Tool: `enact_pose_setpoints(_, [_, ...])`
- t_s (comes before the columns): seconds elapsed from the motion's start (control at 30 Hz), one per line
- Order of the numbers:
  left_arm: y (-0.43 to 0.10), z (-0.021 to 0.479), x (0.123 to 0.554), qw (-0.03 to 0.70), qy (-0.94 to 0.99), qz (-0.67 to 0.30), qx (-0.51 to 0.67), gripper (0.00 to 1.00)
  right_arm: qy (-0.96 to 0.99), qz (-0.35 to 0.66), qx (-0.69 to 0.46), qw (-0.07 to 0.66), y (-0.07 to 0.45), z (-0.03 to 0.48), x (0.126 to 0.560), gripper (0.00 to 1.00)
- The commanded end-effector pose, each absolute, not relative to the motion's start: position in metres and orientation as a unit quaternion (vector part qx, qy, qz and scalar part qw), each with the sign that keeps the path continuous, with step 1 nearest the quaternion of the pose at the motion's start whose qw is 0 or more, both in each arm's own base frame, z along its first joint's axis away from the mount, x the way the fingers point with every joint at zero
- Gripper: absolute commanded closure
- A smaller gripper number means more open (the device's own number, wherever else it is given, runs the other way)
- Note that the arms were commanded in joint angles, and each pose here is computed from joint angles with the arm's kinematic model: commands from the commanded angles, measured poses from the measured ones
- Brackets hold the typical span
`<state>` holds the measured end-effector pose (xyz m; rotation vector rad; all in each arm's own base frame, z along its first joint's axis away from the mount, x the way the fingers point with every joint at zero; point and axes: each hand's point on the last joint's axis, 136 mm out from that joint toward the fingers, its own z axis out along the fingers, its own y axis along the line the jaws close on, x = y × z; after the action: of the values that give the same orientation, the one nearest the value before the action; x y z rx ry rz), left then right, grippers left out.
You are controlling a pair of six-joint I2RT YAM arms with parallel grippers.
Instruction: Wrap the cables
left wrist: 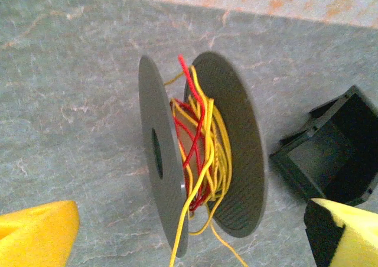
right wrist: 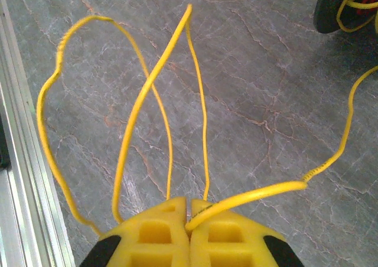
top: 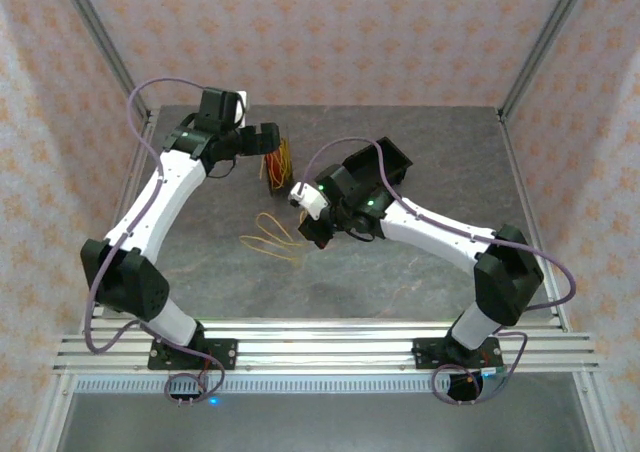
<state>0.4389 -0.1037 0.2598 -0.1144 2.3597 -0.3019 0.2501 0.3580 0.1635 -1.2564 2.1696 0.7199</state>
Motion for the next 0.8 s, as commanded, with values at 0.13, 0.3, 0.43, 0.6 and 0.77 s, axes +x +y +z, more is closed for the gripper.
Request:
enact_pose_setpoints(0.13, [-0.103,0.228,0.472,0.344,0.934,-0.087,-0.043,0.08,0.789,0.284,-0.462,0.288,0.371,0.187,0.26,1.0])
enact_pose_setpoints(0.3, [-0.101,0.219,0.485,0.34,0.936,-0.072,-0.047,0.17,0.79,0.285,-0.462,0.286,0.371,0.187,0.259,1.0])
enact_pose_setpoints(0.43, [-0.102,0.205,0.489,0.327,0.941,-0.069,-0.05,0.33,0.791,0.283,-0.46,0.286,0.368,0.186,0.26,1.0])
enact_pose_setpoints(0.6, [-0.104,0.188,0.484,0.308,0.949,-0.053,-0.041,0.43,0.792,0.284,-0.458,0.287,0.365,0.188,0.26,1.0])
enact_pose_setpoints(0.77, [-0.106,0.183,0.48,0.304,0.95,-0.051,-0.038,0.62,0.793,0.286,-0.454,0.289,0.364,0.189,0.262,1.0])
